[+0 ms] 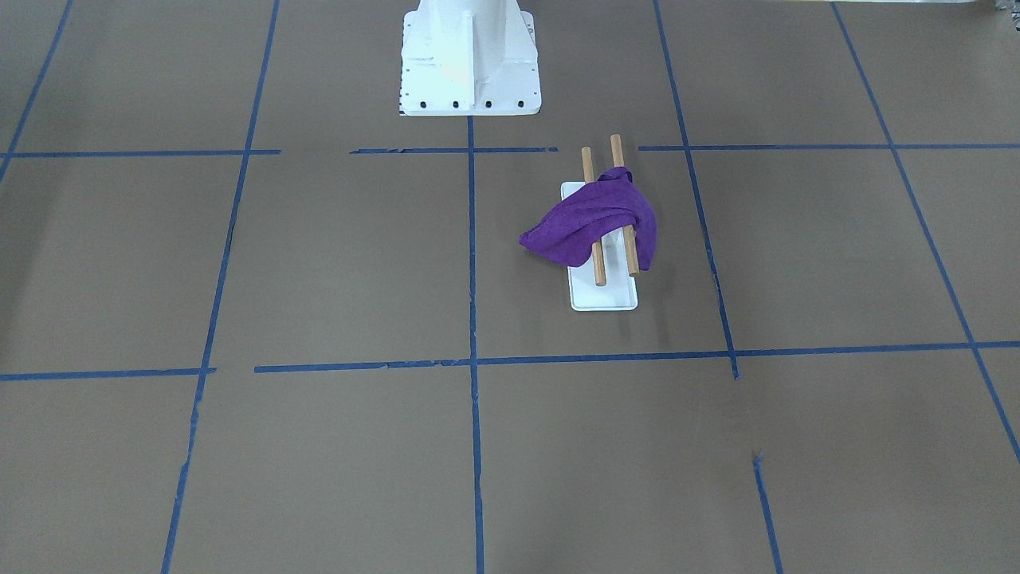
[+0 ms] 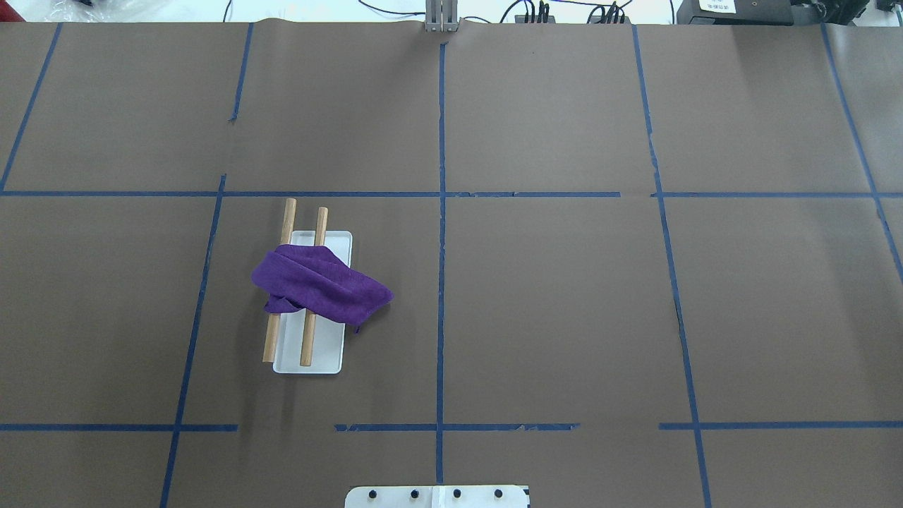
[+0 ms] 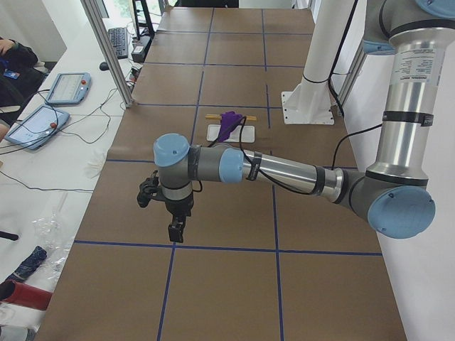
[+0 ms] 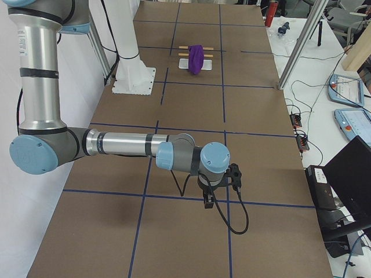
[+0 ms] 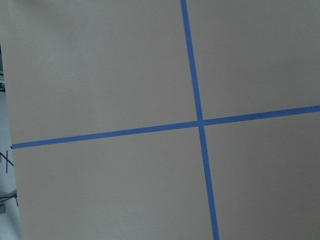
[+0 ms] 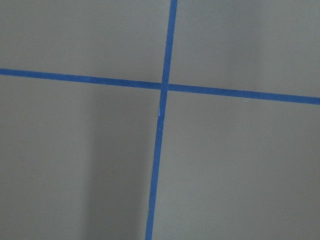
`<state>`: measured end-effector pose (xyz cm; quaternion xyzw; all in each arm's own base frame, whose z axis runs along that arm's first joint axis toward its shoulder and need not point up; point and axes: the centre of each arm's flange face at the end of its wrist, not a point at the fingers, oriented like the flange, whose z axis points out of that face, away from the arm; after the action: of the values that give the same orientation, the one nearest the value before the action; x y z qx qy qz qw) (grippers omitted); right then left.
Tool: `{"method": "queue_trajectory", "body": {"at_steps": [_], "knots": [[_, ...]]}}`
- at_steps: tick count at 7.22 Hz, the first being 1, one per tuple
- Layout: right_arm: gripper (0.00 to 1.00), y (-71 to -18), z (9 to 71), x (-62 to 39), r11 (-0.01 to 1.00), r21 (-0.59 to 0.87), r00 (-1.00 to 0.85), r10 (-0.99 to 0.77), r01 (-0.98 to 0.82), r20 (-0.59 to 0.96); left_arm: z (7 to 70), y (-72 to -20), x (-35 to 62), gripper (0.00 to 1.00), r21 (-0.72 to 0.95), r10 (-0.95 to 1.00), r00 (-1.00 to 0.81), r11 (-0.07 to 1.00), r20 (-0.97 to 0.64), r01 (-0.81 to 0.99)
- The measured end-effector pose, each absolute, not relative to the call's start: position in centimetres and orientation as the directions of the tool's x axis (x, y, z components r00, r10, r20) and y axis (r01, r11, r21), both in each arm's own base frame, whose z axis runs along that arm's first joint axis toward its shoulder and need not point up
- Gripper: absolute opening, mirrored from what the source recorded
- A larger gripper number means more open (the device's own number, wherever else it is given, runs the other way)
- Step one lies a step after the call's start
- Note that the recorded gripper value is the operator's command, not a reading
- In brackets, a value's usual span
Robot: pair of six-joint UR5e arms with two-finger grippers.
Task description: Hang towel on rack
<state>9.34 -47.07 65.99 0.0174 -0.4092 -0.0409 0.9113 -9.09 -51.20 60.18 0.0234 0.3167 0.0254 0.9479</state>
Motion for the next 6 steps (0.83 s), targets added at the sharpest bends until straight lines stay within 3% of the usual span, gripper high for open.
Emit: {"method": "queue_trajectory", "body": {"at_steps": [6], "knots": [[1.0, -46.8, 66.5, 9.5, 0.997, 0.056, 0.656, -0.077, 0.053, 0.75, 64.0, -49.6, -9.1, 1.0, -0.007, -0.003, 0.715, 1.0, -0.699, -0.002]]}}
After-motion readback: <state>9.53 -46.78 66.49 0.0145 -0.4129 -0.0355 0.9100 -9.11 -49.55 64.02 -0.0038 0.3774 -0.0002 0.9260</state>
